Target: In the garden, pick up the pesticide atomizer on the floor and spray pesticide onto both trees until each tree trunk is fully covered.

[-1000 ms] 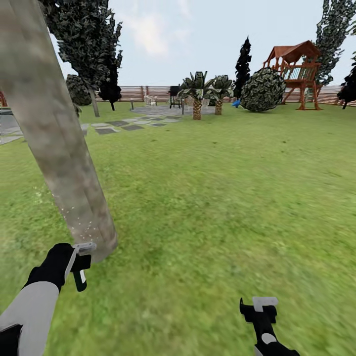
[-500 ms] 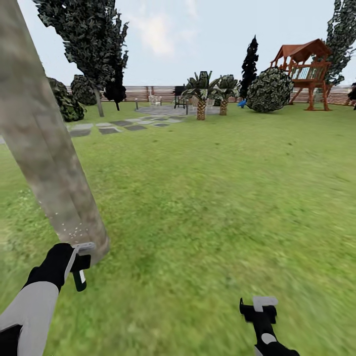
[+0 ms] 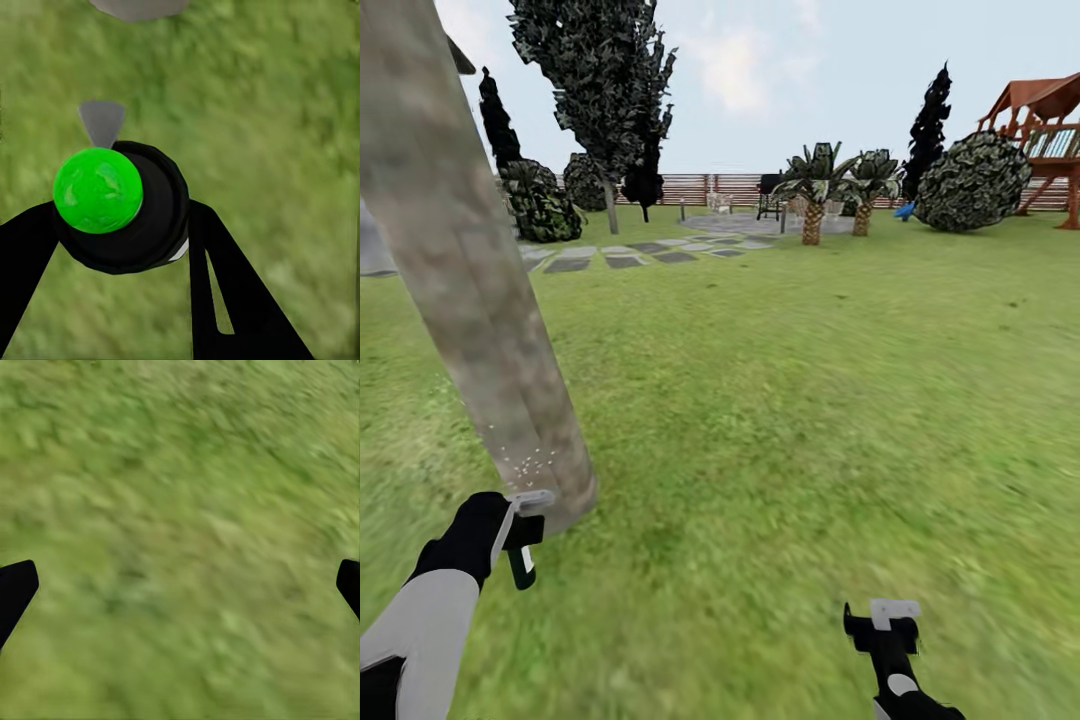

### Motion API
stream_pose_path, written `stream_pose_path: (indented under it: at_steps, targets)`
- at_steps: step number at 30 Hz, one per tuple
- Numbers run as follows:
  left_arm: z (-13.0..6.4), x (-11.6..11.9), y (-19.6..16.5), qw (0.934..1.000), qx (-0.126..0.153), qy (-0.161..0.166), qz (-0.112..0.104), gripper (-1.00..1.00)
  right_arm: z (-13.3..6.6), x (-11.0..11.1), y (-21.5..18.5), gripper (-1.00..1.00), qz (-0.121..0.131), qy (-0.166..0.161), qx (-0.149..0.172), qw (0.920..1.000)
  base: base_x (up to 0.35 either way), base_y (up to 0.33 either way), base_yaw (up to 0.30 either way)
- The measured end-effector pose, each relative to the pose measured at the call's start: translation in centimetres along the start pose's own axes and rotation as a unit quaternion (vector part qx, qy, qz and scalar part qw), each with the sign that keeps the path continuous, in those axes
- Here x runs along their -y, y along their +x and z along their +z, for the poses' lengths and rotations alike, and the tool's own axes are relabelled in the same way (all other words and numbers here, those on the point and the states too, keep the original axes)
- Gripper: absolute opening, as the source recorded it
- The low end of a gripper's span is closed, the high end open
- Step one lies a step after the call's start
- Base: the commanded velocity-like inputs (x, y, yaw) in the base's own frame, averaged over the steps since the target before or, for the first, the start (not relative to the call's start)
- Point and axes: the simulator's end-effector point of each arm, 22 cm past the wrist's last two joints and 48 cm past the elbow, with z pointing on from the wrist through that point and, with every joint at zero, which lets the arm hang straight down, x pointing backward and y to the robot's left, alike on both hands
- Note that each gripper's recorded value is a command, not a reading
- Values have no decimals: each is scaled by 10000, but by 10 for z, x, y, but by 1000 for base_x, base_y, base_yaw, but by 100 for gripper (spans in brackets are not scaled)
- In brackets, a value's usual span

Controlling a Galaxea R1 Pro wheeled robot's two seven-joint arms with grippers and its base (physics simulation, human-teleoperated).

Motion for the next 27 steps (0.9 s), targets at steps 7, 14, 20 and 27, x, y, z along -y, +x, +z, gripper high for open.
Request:
stream_pose_path:
  at_steps: [7,14,20,27]
  targets:
    - [1,0,1,10000,-12,-4,1,-100,0,-3,0,100,5,-18,-2,10000,175,-238,278]
    - [2,0,2,10000,-31,-8,2,-100,0,-3,2,100,0,-21,-22,10000,129,-202,277]
    - [4,1,4,10000,-51,8,-6,-100,0,-3,4,100,-6,-17,-41,10000,7,-16,277]
    - [-2,45,-10,9994,56,332,58,-100,1,0,7,100,-15,1,-61,10000,0,0,261]
